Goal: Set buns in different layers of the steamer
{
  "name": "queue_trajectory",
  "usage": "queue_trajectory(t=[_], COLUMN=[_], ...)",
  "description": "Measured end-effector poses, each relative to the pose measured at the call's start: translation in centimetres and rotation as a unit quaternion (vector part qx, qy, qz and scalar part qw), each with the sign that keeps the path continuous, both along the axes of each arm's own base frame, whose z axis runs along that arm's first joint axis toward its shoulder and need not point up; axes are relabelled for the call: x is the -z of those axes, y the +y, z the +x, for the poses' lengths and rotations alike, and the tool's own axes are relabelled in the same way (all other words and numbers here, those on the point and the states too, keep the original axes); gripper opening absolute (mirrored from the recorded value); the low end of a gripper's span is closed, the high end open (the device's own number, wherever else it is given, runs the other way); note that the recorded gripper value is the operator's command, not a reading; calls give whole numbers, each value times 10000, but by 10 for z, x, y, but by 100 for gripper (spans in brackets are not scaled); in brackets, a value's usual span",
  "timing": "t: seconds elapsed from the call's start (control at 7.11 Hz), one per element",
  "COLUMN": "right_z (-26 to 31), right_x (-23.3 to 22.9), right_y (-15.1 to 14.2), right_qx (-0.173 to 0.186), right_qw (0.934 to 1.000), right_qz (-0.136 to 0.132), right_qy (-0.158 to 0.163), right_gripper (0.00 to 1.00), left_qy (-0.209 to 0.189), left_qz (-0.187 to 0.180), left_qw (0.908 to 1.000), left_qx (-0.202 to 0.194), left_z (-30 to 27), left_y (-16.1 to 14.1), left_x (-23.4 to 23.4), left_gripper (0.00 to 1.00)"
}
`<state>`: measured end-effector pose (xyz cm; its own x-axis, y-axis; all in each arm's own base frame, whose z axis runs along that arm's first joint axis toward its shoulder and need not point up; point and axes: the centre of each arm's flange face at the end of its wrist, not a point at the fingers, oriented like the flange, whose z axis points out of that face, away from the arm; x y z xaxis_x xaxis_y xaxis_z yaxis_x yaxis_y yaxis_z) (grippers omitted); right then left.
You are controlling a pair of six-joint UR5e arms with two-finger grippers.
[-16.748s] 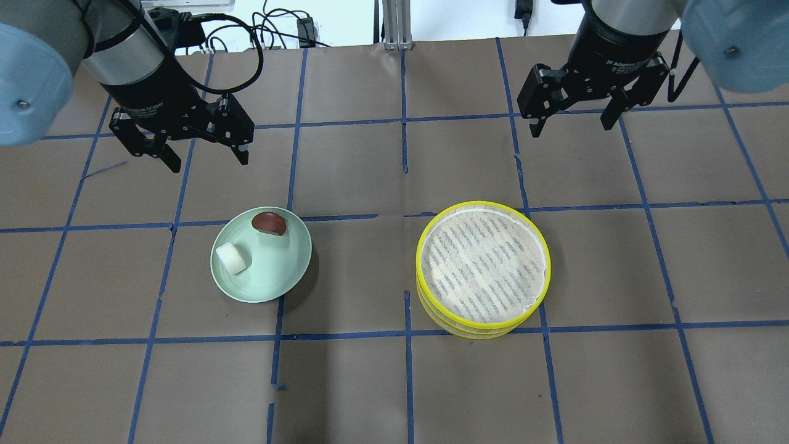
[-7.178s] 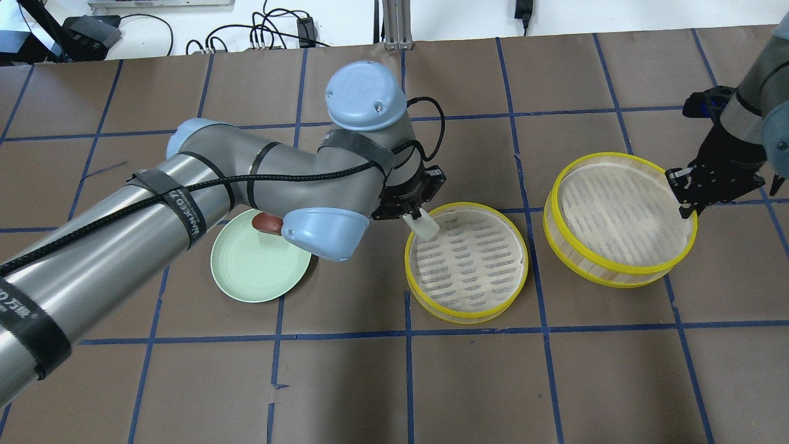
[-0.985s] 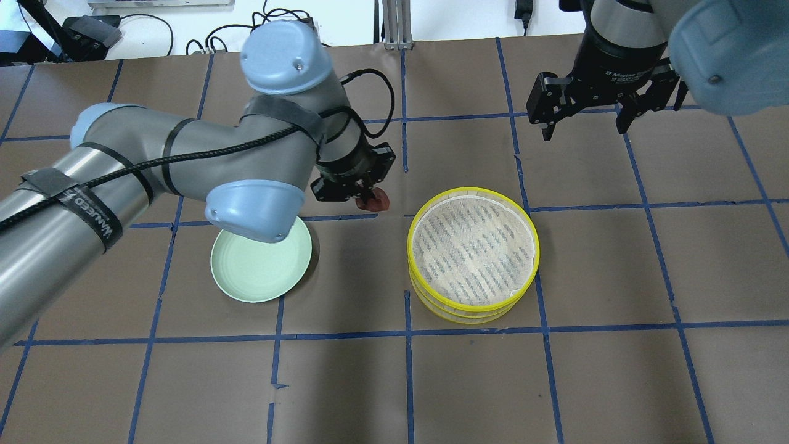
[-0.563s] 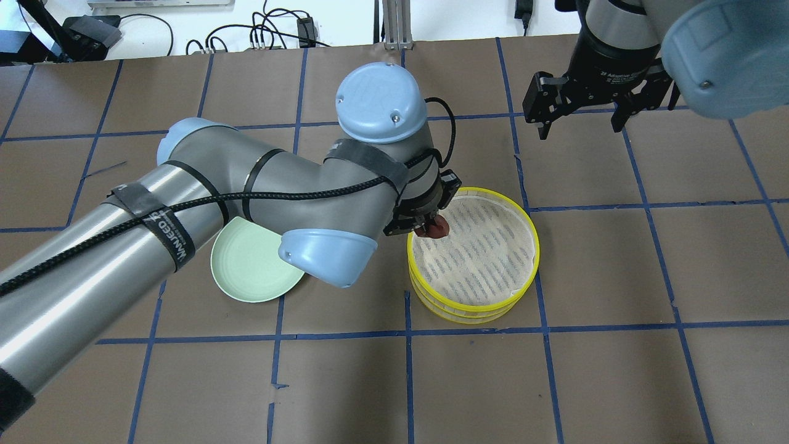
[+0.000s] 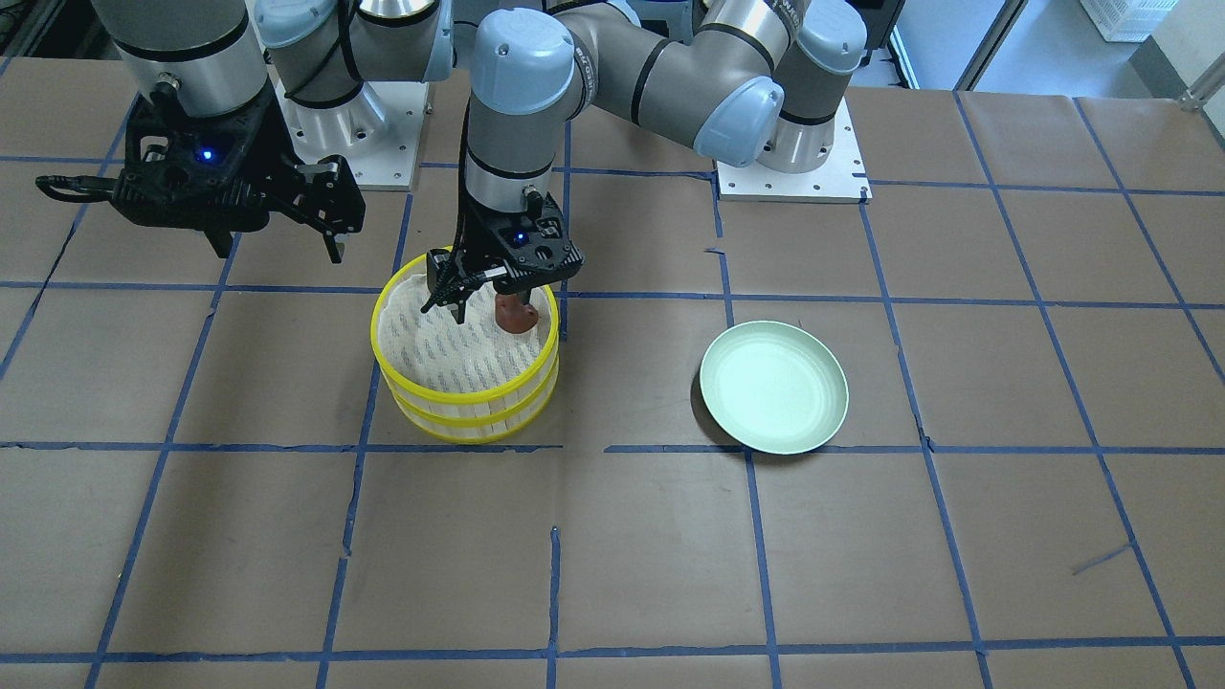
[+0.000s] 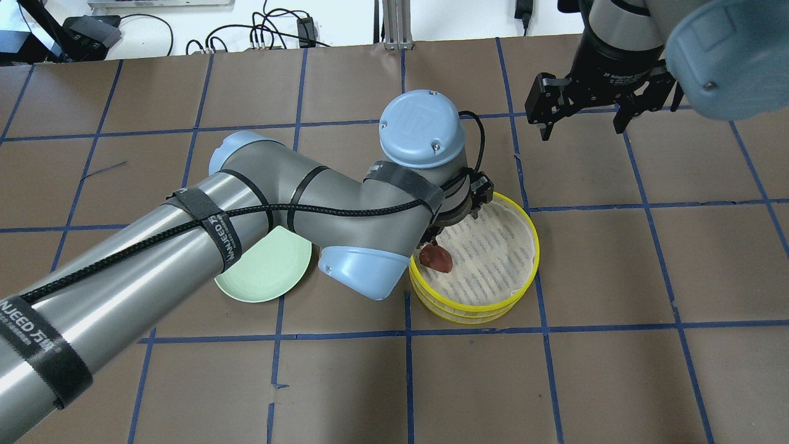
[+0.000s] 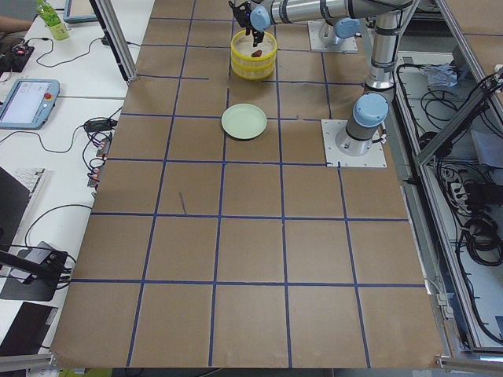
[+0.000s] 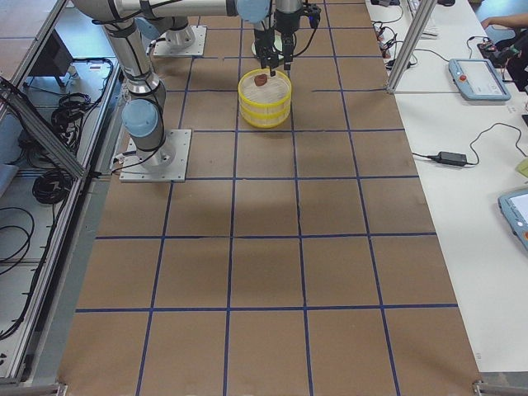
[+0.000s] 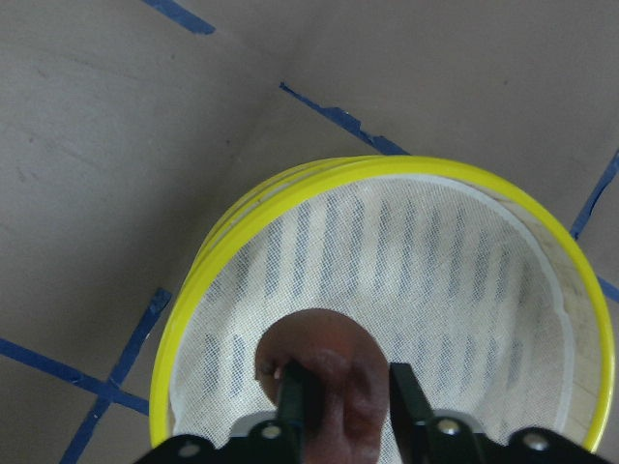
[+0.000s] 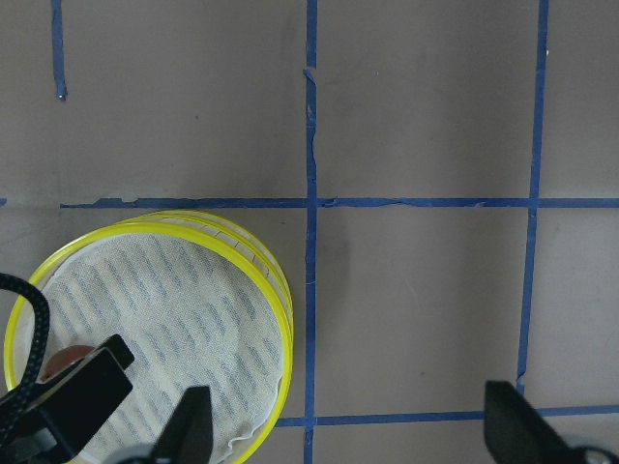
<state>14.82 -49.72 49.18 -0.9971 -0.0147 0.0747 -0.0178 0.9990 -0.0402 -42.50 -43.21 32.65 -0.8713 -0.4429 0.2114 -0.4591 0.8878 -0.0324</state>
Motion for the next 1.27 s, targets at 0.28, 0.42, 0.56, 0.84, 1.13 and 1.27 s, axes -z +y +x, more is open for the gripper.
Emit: queue_trajectory(t=[0.28,0.42,0.56,0.84,1.13,1.27], right_z=[-1,-1,-1,-2,-2,-2], right_x=[0,-1,-1,-1,-1,-1], right_y=[0,0,0,0,0,0], right_qx=[9,9,6,1,4,3], right_qw=[10000,10000,10000,10000,10000,10000], right_qz=[-3,-5,-6,-2,-3,-3], right_qy=[-3,-6,-4,3,3,8], right_gripper=[100,100,100,100,100,100], left_qy=[-154,-298,-437,-534,-303,-253], left_qz=[-289,-428,-487,-343,16,276], left_qw=[9960,9888,9799,9669,9724,9762], left_qx=[831,1397,1883,2472,2312,2135], left_z=[26,58,96,193,289,321], left_y=[-19,-39,-58,-90,-99,-93], left_x=[-12,-18,-25,-52,-95,-119], left_gripper=[100,100,100,100,100,100])
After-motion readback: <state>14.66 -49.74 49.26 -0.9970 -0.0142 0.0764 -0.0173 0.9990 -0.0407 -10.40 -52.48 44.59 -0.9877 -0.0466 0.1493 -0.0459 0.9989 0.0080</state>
